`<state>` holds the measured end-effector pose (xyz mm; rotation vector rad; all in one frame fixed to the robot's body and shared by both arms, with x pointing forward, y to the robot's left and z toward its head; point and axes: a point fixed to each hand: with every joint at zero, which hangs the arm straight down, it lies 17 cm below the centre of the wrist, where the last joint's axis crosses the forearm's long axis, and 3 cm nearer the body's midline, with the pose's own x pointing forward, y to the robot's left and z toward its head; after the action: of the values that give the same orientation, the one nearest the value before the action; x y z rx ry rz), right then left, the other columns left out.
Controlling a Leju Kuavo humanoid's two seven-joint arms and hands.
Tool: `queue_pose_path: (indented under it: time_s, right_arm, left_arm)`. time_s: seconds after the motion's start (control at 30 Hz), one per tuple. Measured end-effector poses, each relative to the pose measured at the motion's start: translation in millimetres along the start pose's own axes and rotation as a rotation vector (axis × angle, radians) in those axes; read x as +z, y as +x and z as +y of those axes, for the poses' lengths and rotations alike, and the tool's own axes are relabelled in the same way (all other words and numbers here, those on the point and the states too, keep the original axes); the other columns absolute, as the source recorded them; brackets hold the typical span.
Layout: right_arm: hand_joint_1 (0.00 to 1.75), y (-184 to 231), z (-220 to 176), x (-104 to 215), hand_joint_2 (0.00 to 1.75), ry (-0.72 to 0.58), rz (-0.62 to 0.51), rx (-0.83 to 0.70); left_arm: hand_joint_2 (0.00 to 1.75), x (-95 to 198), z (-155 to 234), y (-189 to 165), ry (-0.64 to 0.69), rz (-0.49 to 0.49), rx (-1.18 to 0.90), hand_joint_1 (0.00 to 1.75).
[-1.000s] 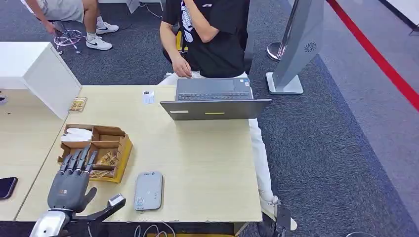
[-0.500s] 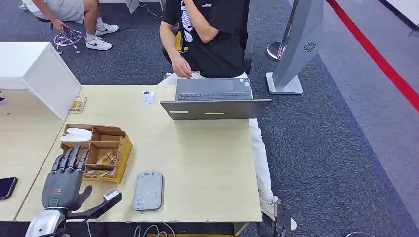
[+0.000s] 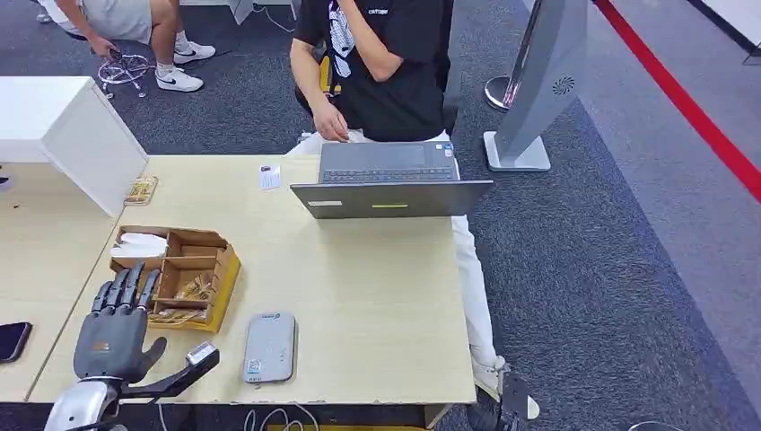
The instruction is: Pass the card to the sensor for recognition and then transmit it.
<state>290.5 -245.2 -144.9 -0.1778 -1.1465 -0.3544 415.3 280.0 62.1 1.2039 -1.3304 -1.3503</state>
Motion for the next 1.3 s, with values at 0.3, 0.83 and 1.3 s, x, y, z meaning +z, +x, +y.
queue_pose_path:
  time_s: [0.3,0.83,1.3]
  right_arm:
    - [0.0,0,0,0,1.75,0.0,0.0,0.0]
    - [0.0,0,2,0,1.75,0.009,0.002,-0.004]
    - [0.0,0,6,1,1.75,0.024,0.003,-0.006]
  left_arm:
    - [1.75,0,0,1,0.001,0.0,0.003,0.0]
    - [1.75,0,-4,-5,-0.018,0.032,0.017,1.75]
    - [1.75,5,-24,-38,-0.054,0.099,0.037,1.75]
